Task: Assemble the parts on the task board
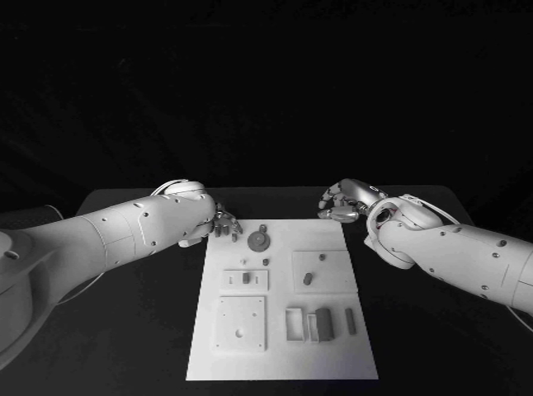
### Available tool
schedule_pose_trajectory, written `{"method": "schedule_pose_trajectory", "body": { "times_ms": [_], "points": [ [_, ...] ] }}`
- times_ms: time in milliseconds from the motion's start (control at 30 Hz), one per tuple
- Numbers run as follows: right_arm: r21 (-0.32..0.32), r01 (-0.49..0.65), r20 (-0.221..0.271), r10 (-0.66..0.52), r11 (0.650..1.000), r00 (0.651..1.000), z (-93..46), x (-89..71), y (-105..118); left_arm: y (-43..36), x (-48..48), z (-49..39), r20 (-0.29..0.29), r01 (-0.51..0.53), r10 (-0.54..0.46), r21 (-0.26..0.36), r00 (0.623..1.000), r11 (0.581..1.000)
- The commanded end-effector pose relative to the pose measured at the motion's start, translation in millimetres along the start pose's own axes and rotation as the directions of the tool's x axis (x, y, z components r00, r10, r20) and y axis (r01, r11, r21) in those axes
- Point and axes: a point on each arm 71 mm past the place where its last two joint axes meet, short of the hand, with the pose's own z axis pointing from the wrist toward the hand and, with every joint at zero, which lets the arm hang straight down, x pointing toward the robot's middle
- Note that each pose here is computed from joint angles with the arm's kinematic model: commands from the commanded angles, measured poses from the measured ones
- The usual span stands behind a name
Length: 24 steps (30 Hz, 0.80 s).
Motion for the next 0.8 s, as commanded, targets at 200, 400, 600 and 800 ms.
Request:
{"method": "schedule_pose_trajectory", "body": {
  "times_ms": [200,400,600,800],
  "points": [
    [-0.007,0.002,-0.008,-0.002,1.0,1.0,0.3,1.1,2.0,-7.4,4.2,0.0,-0.023,-0.02,0.02,0.027,1.0,0.999],
    [-0.008,0.002,-0.009,-0.002,1.0,1.0,0.6,1.4,2.4,-8.1,5.2,-0.1,-0.032,-0.023,0.024,0.031,0.999,0.999],
    [-0.008,0.002,-0.009,-0.002,1.0,1.0,0.8,1.5,2.5,-7.6,5.4,-0.1,-0.036,-0.024,0.025,0.031,0.999,0.999],
    [-0.008,0.002,-0.01,-0.002,1.0,1.0,0.9,1.6,2.5,-7.8,5.8,-0.2,-0.038,-0.025,0.026,0.032,0.999,0.999]
  ]
}}
